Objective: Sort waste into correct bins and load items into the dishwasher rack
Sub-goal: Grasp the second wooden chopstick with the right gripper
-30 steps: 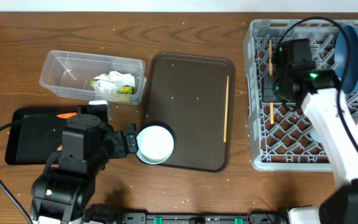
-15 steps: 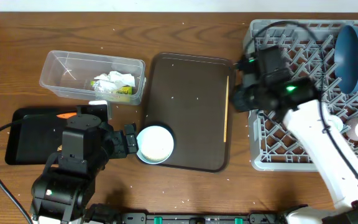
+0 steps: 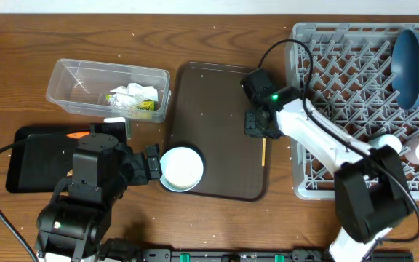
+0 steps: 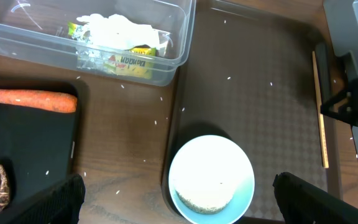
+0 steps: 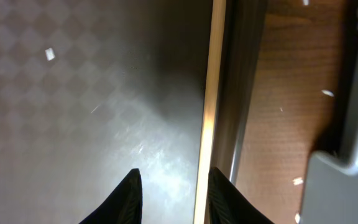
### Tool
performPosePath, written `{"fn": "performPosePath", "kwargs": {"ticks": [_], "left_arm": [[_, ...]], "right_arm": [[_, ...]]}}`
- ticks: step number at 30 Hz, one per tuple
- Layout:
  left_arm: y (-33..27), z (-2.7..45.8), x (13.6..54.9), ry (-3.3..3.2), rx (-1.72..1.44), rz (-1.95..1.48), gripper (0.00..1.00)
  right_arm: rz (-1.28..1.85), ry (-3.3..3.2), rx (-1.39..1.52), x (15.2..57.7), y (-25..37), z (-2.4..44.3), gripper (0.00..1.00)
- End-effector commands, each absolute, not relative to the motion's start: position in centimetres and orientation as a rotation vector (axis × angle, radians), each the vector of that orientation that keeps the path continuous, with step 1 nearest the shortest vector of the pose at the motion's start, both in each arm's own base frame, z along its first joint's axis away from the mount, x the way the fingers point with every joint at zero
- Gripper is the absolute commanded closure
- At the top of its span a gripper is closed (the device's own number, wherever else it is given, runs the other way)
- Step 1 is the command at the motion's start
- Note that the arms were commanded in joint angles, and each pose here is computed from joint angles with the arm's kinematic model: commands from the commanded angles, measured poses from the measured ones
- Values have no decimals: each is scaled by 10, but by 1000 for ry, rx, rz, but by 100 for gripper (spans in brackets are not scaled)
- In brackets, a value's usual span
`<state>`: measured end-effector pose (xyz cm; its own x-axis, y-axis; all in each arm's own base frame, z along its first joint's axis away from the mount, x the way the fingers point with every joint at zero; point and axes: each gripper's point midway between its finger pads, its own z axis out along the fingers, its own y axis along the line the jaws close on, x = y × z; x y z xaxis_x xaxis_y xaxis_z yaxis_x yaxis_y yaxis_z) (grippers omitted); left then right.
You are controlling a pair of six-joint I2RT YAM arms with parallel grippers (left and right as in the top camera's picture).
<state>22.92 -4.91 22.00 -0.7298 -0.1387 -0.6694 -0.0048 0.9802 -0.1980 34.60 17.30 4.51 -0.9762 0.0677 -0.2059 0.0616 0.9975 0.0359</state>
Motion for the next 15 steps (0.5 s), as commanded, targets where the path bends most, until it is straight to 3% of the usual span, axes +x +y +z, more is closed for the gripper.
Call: {"fn": "performPosePath", "kwargs": {"ticks": [1, 11, 15], "left_arm": [[-47, 223, 230, 2371, -95, -220, 2], [-47, 223, 230, 2371, -95, -219, 2], [-47, 223, 230, 2371, -95, -220, 2]], "right_arm": [[26, 2960, 140, 349, 167, 28, 72], [-63, 3027, 206, 345, 153, -6, 76], [-76, 3043, 202, 344, 153, -16, 95]]}}
